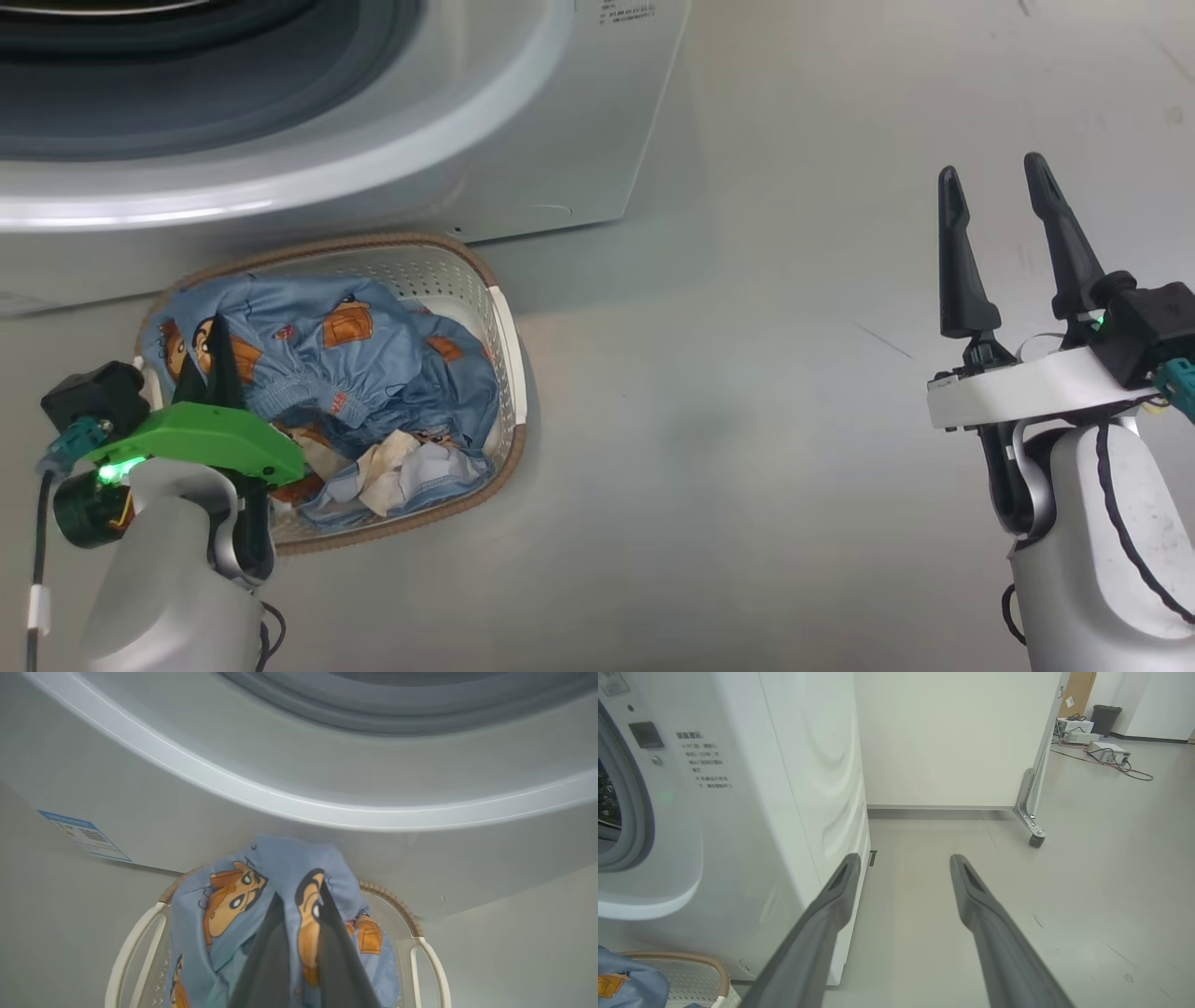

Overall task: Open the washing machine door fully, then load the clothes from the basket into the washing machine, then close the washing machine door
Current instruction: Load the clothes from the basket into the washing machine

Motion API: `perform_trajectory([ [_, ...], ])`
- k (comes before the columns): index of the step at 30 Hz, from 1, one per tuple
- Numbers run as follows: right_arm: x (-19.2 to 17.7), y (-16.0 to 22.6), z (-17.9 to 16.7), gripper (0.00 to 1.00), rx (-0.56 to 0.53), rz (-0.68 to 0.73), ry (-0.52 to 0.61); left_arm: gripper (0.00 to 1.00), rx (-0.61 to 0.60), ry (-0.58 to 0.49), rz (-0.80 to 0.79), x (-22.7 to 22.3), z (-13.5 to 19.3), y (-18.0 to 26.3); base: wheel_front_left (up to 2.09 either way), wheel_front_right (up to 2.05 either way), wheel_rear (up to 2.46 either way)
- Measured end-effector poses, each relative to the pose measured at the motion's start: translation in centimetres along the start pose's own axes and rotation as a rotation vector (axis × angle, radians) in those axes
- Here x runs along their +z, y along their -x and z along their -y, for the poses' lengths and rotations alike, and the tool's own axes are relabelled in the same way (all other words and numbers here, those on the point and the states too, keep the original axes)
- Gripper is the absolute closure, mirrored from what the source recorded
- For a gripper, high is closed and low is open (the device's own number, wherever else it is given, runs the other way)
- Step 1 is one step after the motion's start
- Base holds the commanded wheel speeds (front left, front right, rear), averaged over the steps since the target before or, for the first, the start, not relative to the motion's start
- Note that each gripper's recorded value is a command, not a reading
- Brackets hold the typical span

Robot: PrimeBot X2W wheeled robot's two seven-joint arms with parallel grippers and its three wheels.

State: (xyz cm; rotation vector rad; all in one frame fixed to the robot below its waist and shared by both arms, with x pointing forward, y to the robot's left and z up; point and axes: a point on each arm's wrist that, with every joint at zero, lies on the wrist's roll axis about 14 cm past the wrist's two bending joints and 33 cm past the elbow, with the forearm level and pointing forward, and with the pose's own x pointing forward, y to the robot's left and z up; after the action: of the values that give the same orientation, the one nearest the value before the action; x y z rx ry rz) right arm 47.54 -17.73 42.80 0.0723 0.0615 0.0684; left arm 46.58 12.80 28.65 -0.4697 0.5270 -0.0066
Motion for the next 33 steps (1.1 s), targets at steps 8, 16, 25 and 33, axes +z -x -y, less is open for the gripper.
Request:
perform_trajectory([
  [8,2.2,2.6,-0.1,0.0,-0.008,0.028,-0.003,1.0,-0.053,-0.045,0.191,6.2,1.7,3.1,0.0,0.0,0.0],
  [16,4.0,5.8,0.0,0.0,-0.025,0.056,-0.007,1.0,-0.071,-0.085,0.301,8.8,2.4,8.0,0.0,0.0,0.0],
  [25,4.7,9.5,-0.4,0.0,-0.025,0.062,-0.013,1.0,-0.089,-0.149,0.371,9.6,2.8,13.1,0.0,0.0,0.0],
  [33,4.8,12.7,-1.5,0.0,0.001,0.066,-0.016,1.0,-0.066,-0.159,0.386,8.2,1.8,17.5,0.0,0.0,0.0],
])
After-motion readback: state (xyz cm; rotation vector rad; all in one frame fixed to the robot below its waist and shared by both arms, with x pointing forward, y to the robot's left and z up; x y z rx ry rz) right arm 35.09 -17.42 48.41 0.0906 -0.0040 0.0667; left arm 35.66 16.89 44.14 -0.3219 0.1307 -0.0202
